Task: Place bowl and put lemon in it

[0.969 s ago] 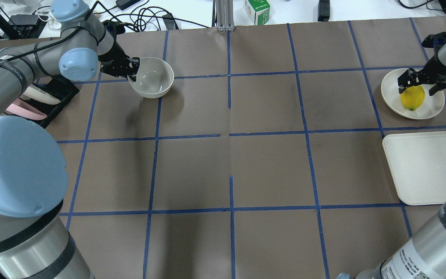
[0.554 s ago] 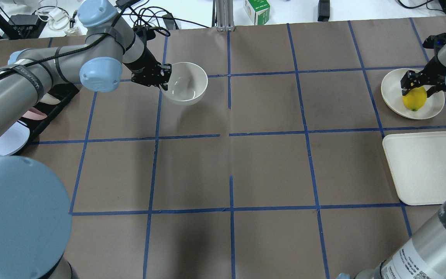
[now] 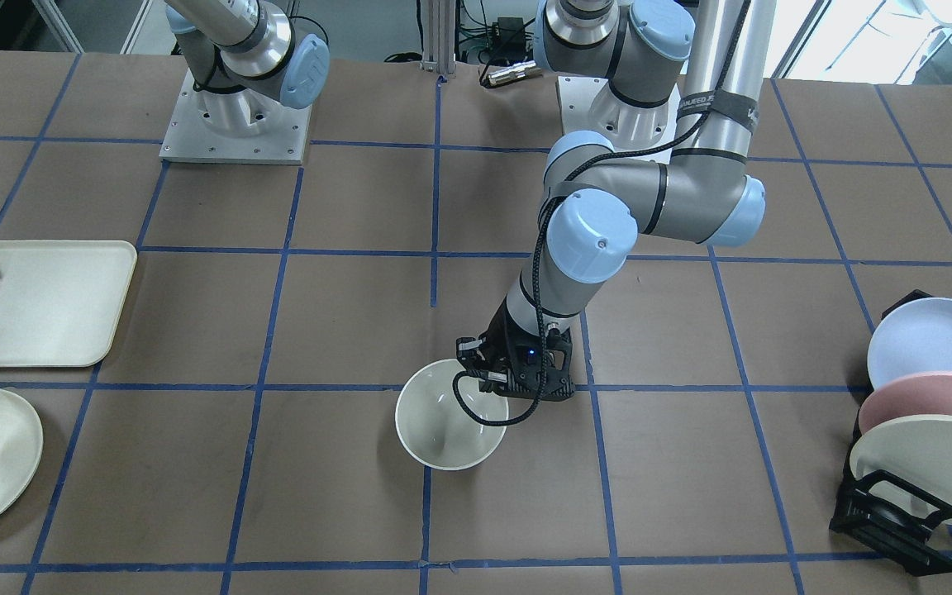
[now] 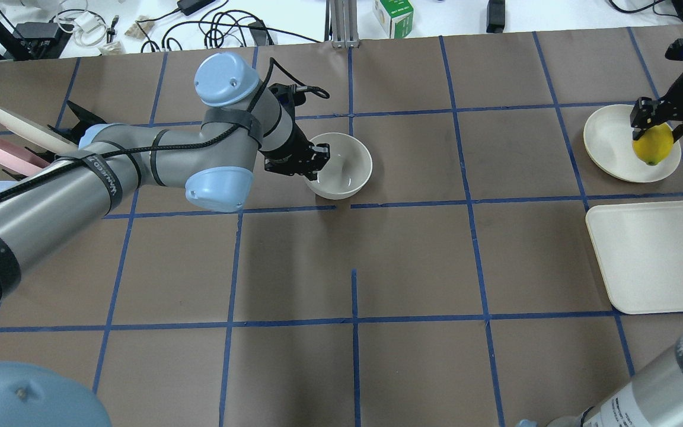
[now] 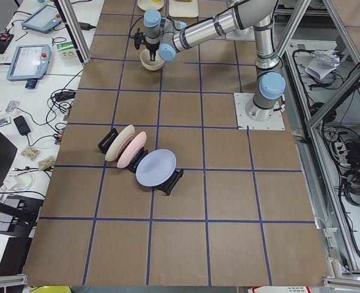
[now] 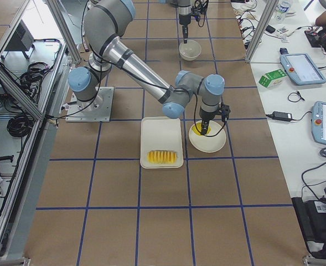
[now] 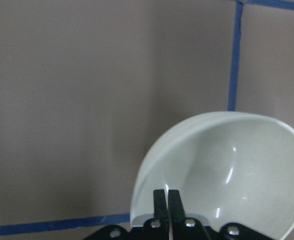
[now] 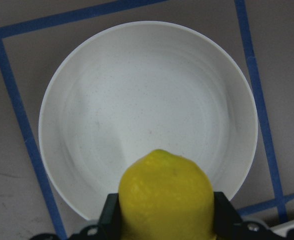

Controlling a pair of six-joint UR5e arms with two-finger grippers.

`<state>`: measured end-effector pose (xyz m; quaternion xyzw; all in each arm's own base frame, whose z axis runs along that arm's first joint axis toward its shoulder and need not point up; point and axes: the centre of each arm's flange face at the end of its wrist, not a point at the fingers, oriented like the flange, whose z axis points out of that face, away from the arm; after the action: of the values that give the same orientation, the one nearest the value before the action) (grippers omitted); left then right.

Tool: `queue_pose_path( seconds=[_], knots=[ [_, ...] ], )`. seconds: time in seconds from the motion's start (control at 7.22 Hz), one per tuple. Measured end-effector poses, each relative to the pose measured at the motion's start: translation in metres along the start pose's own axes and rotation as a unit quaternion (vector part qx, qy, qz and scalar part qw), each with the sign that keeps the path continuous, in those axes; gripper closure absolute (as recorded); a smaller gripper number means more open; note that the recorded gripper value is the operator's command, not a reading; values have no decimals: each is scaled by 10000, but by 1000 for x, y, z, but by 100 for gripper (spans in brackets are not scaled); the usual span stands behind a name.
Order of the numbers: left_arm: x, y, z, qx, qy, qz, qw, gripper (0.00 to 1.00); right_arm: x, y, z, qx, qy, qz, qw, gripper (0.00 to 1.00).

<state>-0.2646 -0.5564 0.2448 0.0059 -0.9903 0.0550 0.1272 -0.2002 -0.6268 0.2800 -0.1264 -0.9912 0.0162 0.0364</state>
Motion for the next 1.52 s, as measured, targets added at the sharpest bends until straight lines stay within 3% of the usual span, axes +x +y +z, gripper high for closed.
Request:
queue_pose_path(
  seconds=[0.28, 0.55, 0.69, 0.83, 0.97, 1.52],
  knots=[
    [5, 9, -10, 108, 46, 32, 9999, 91, -34, 17, -38, -131, -65, 84, 9999, 100],
    [-5, 4, -57, 155, -15, 2, 9999, 85, -75, 34, -72, -185, -86, 89, 9998, 100],
    [-31, -7, -94, 79, -181, 21, 9998, 66, -91, 42, -83, -210, -94, 37, 9997, 100],
    [-69, -18, -130, -33, -387, 77, 9992, 27, -100, 47, -91, -233, -147, -4, 9996, 100],
    [-107, -26, -165, -123, -552, 144, 9983, 0, -115, 55, -103, -206, -278, 4, 9994, 100],
    [-169, -25, -262, -437, -1128, 215, 9924, 0, -293, 116, -151, 2, -575, 522, 9970, 100]
  ],
)
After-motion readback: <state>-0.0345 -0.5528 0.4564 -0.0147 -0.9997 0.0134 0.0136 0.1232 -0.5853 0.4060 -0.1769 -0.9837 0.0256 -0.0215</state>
